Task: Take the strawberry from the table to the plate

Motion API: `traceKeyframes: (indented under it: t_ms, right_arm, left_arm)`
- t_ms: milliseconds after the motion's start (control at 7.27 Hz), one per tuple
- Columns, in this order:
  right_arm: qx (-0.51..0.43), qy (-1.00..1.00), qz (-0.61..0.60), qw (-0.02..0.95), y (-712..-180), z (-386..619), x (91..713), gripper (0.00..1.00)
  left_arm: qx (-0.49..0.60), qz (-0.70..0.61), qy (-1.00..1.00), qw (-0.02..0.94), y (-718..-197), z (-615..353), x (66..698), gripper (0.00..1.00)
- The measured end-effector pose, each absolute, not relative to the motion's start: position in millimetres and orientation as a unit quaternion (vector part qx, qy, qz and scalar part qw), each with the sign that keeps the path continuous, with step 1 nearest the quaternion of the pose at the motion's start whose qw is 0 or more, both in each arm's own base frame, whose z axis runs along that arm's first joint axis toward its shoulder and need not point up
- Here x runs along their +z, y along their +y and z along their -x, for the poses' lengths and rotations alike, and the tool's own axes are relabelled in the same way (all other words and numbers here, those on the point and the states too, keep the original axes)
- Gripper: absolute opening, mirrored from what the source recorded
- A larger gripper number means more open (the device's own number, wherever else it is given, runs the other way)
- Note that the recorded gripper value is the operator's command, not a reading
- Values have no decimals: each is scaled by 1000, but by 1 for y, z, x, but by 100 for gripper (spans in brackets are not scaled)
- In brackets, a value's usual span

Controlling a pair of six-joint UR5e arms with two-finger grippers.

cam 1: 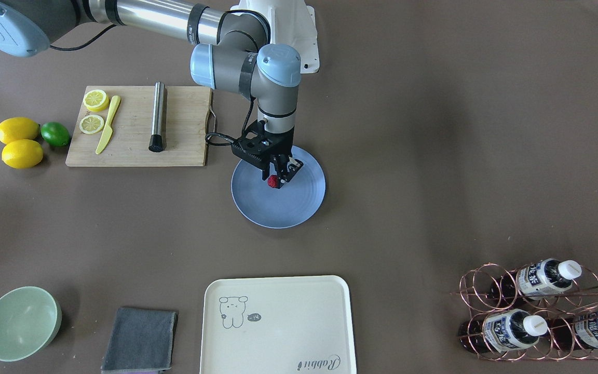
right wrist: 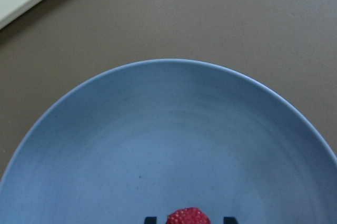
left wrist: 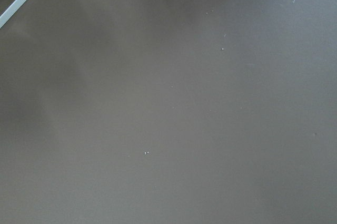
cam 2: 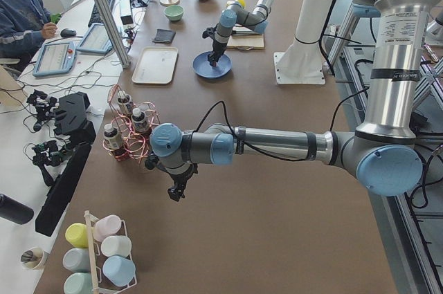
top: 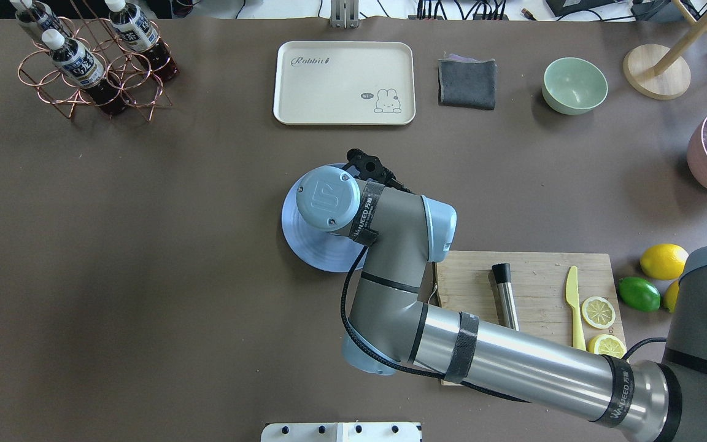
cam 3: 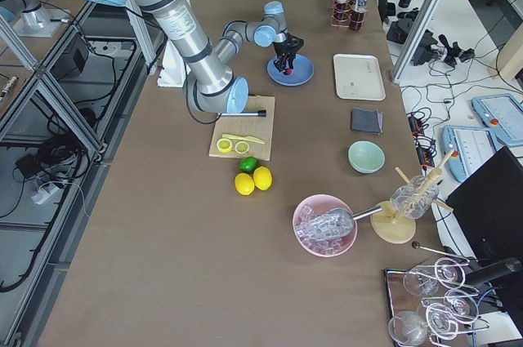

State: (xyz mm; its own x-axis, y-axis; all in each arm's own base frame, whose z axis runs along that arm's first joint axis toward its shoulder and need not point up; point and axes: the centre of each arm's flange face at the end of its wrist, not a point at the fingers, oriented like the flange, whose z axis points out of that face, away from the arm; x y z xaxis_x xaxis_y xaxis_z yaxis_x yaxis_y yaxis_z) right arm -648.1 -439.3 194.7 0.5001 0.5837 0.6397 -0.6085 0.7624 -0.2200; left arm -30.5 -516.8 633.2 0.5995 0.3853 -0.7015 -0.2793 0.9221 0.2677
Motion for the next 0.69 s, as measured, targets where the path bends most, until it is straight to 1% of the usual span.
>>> traceKeyframes:
  t_ms: [275, 550, 688]
  right_arm:
    - [338, -365, -27, 867, -450, 639, 192, 100]
    - [327, -364, -27, 872, -480, 609, 200, 100]
    - [309, -362, -20, 879, -500, 577, 217, 100]
  left_arm:
    - [187, -65, 407, 892, -517, 30, 633, 98]
    - [187, -64, 406, 892, -517, 30, 634, 98]
    - [187, -63, 405, 893, -517, 30, 636, 98]
